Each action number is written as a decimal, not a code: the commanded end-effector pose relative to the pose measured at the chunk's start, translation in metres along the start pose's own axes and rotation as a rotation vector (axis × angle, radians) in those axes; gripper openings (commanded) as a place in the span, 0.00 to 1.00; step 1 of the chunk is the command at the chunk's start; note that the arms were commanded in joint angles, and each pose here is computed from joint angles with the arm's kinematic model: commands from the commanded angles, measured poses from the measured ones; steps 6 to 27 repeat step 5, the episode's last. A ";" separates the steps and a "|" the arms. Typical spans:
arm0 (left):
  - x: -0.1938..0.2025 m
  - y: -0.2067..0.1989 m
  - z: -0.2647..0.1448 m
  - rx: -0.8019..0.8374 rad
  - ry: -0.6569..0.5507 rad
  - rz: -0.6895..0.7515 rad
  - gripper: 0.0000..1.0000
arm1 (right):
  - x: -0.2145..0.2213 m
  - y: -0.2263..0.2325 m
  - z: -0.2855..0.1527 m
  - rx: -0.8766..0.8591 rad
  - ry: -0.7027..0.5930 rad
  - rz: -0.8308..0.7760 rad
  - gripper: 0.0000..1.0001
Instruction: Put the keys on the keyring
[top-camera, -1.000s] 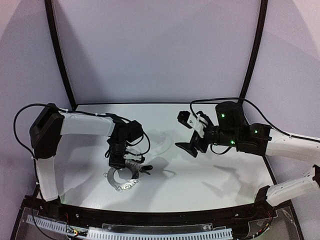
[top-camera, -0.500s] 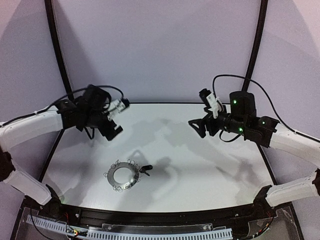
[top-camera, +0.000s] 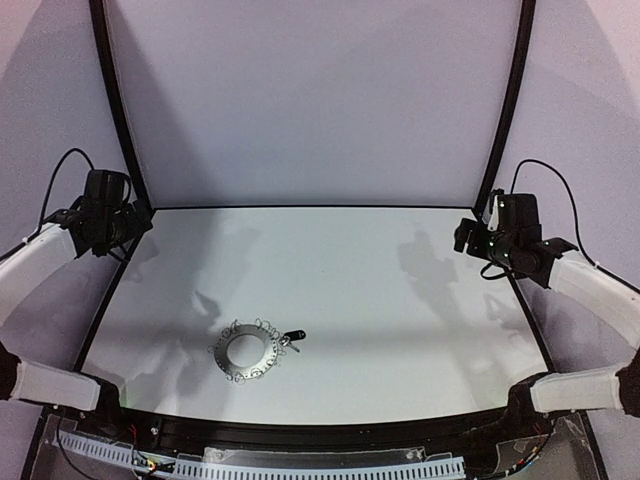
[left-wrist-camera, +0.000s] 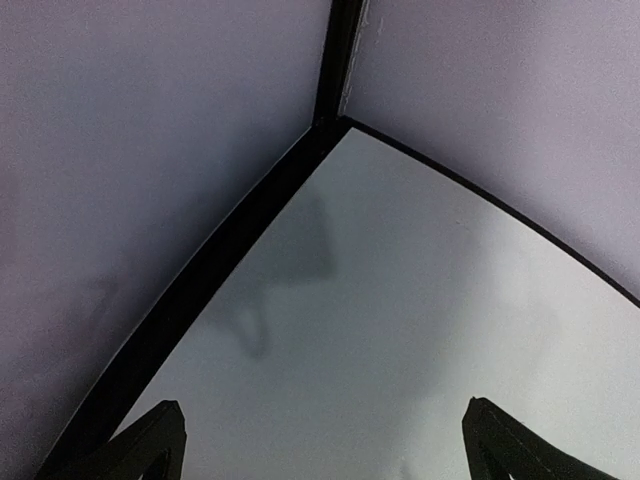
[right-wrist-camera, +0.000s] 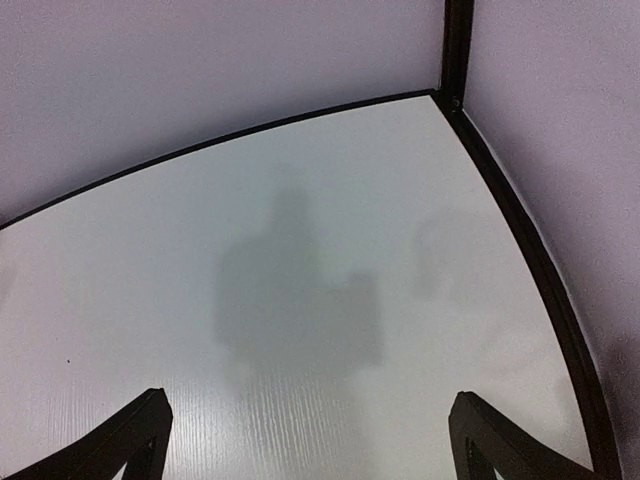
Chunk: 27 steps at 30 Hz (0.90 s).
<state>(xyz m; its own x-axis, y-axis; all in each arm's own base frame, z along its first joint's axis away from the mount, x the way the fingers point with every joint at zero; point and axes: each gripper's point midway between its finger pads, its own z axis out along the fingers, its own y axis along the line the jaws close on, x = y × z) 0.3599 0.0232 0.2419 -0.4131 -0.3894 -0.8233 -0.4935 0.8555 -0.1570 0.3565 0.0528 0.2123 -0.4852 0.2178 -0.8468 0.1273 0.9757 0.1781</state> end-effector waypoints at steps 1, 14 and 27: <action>0.002 0.019 -0.010 -0.046 -0.018 -0.051 0.99 | -0.009 -0.016 -0.014 0.060 -0.079 0.079 0.98; -0.006 0.022 -0.011 -0.075 -0.049 -0.033 0.99 | -0.013 -0.020 -0.021 0.061 -0.132 0.120 0.98; -0.006 0.022 -0.011 -0.075 -0.049 -0.033 0.99 | -0.013 -0.020 -0.021 0.061 -0.132 0.120 0.98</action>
